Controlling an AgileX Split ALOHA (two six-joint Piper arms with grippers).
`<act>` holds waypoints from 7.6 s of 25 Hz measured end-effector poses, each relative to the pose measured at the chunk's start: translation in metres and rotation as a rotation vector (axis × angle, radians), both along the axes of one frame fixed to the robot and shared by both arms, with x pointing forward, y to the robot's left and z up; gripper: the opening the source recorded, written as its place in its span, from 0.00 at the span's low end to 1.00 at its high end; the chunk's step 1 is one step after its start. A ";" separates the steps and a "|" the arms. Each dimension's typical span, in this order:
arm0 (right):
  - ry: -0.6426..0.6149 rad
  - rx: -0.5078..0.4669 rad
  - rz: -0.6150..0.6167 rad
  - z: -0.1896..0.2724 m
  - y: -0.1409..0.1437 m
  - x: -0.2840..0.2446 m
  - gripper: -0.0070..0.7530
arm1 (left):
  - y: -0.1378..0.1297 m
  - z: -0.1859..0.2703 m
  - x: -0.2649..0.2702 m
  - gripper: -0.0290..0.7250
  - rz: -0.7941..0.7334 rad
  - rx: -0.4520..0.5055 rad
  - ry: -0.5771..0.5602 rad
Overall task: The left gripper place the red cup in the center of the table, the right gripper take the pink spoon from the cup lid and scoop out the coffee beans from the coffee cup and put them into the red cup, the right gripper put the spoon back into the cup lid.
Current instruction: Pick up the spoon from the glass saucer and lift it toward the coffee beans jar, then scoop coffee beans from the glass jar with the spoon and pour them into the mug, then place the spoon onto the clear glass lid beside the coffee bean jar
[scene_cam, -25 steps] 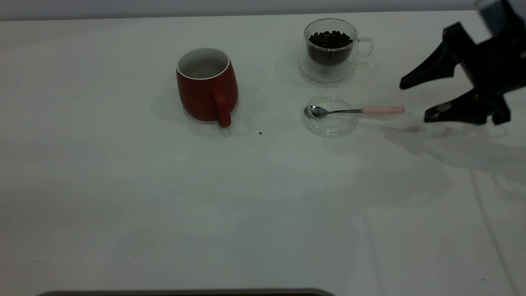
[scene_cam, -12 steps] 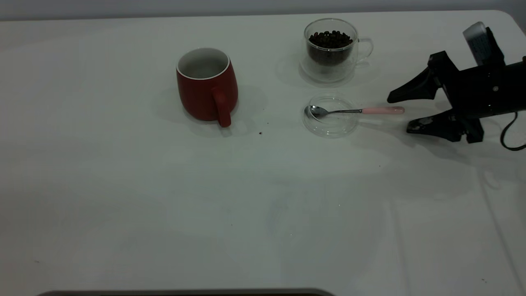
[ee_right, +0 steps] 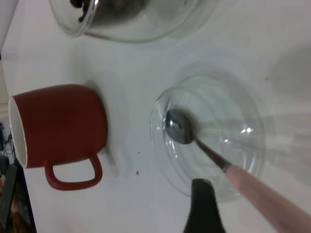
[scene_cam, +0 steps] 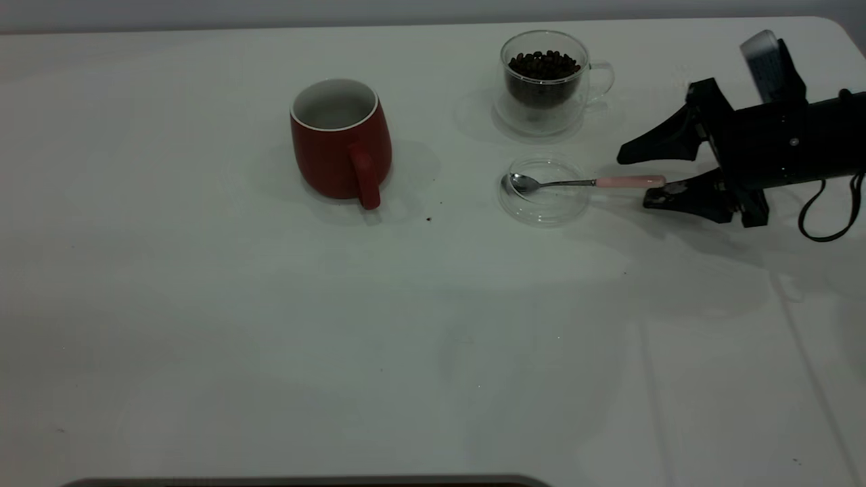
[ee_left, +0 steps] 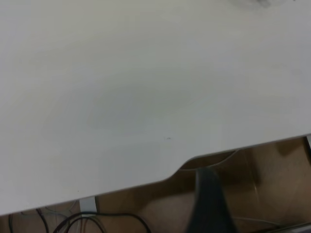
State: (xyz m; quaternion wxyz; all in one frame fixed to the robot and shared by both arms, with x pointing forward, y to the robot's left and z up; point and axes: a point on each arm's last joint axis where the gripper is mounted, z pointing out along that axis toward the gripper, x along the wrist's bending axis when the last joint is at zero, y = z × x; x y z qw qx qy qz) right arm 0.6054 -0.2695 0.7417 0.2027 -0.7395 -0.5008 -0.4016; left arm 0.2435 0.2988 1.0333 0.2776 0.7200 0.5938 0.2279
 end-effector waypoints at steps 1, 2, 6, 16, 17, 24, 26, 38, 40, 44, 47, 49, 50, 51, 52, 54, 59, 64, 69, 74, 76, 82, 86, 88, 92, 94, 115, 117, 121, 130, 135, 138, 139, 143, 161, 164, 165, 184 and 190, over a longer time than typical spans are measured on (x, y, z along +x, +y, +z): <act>-0.002 0.005 0.002 0.000 0.001 0.000 0.75 | 0.000 0.000 0.000 0.82 0.000 0.000 0.000; -0.005 0.012 0.005 0.001 0.001 0.000 0.72 | 0.000 0.000 0.000 0.82 0.000 0.000 0.000; -0.021 0.044 0.017 0.004 0.003 0.000 0.62 | 0.000 0.000 0.000 0.82 0.000 0.000 0.000; -0.034 0.075 0.027 0.006 0.005 0.000 0.38 | 0.000 0.000 0.000 0.82 -0.002 0.002 0.000; -0.036 0.074 0.028 0.006 0.005 0.000 0.36 | 0.000 0.000 0.000 0.82 -0.002 0.002 0.000; -0.056 0.061 0.071 0.006 0.005 -0.002 0.16 | 0.000 0.000 0.000 0.82 -0.002 0.002 0.000; -0.062 0.053 0.096 0.007 0.005 -0.003 0.16 | 0.000 0.000 0.000 0.82 -0.002 0.002 0.000; -0.197 0.018 0.231 0.079 -0.015 0.005 0.16 | 0.000 0.000 0.000 0.82 -0.002 0.002 0.000; -0.235 0.012 0.227 0.094 -0.016 0.008 0.16 | 0.000 0.000 0.000 0.82 -0.002 0.002 0.000; -0.324 -0.029 0.228 0.119 -0.020 0.030 0.16 | 0.000 0.000 0.000 0.82 -0.002 0.002 0.000; -0.346 -0.058 0.236 0.135 -0.025 0.055 0.16 | 0.000 0.000 0.000 0.82 -0.002 0.002 0.000; -0.341 -0.071 0.239 0.140 -0.028 0.070 0.16 | 0.000 0.000 0.000 0.82 0.001 0.000 0.000; -0.336 -0.080 0.244 0.141 -0.030 0.077 0.16 | 0.000 0.000 0.000 0.82 0.001 0.000 0.000; -0.335 -0.088 0.245 0.142 -0.031 0.085 0.16 | 0.000 0.000 0.000 0.82 0.001 0.000 0.000; -0.327 -0.095 0.250 0.138 -0.032 0.090 0.16 | 0.000 0.000 0.000 0.82 0.001 0.000 0.000; -0.328 -0.102 0.247 0.134 -0.035 0.102 0.16 | 0.000 0.000 0.000 0.82 0.001 0.000 0.000; -0.324 -0.117 0.225 0.107 -0.039 0.118 0.16 | 0.000 0.000 0.000 0.82 0.001 0.000 0.000; -0.366 -0.136 0.214 0.089 -0.040 0.122 0.16 | 0.000 0.000 0.000 0.82 0.001 0.000 0.000; -0.369 -0.128 0.214 0.086 -0.037 0.123 0.16 | 0.000 0.000 0.000 0.82 0.001 0.000 0.000; -0.317 -0.103 0.231 0.081 -0.031 0.120 0.16 | 0.000 0.000 0.000 0.82 0.001 0.000 0.000; -0.285 -0.091 0.237 0.079 -0.030 0.118 0.16 | 0.000 0.000 0.000 0.82 0.001 0.000 0.000; -0.209 -0.042 0.228 0.078 -0.028 0.114 0.16 | 0.000 0.000 0.000 0.82 0.000 0.000 0.000; -0.143 -0.008 0.182 0.078 -0.028 0.114 0.16 | 0.000 0.000 0.000 0.82 -0.002 0.002 0.000; -0.123 0.002 0.167 0.078 -0.028 0.114 0.16 | 0.000 0.000 0.000 0.82 -0.002 0.002 0.000; -0.092 0.020 0.134 0.077 -0.029 0.114 0.16 | 0.000 0.000 0.000 0.82 -0.002 0.002 0.000; -0.072 0.041 0.105 0.076 -0.032 0.115 0.16 | 0.000 0.000 0.000 0.82 -0.002 0.002 0.000; -0.029 0.259 -0.001 0.068 -0.052 0.112 0.16 | 0.000 0.000 0.000 0.82 -0.002 0.001 -0.003; -0.045 0.278 0.003 0.068 -0.052 0.112 0.16 | 0.000 0.000 0.000 0.82 -0.002 0.001 -0.003; -0.084 0.284 -0.001 0.069 -0.053 0.114 0.16 | 0.000 0.000 0.000 0.82 0.001 -0.001 -0.002; -0.094 0.288 0.027 0.070 -0.040 0.115 0.16 | 0.000 0.000 0.000 0.82 0.000 -0.001 -0.003; -0.089 0.293 0.106 0.072 -0.001 0.115 0.16 | 0.000 0.000 0.000 0.82 0.000 -0.001 -0.003; -0.084 0.299 0.151 0.076 0.023 0.113 0.16 | 0.000 0.000 0.000 0.82 0.000 -0.001 -0.003; -0.083 0.301 0.165 0.077 0.030 0.113 0.16 | 0.000 0.000 0.000 0.82 0.000 -0.001 -0.003; -0.068 0.307 0.227 0.077 0.061 0.108 0.16 | 0.000 0.000 0.000 0.82 0.000 -0.001 -0.003; -0.131 0.242 0.345 0.074 0.131 0.095 0.16 | 0.000 0.000 0.000 0.82 -0.002 0.001 -0.003; -0.254 0.149 0.371 0.071 0.133 0.099 0.16 | 0.000 0.000 0.000 0.82 -0.002 0.001 -0.003; -0.315 0.119 0.393 0.071 0.135 0.100 0.16 | 0.000 0.000 0.000 0.82 -0.002 0.001 -0.003; -0.455 0.102 0.640 0.093 0.110 0.092 0.16 | 0.000 0.000 0.000 0.82 -0.002 0.001 -0.003; -0.271 0.072 0.584 0.134 0.080 0.076 0.16 | 0.000 0.000 0.000 0.82 0.001 -0.001 -0.003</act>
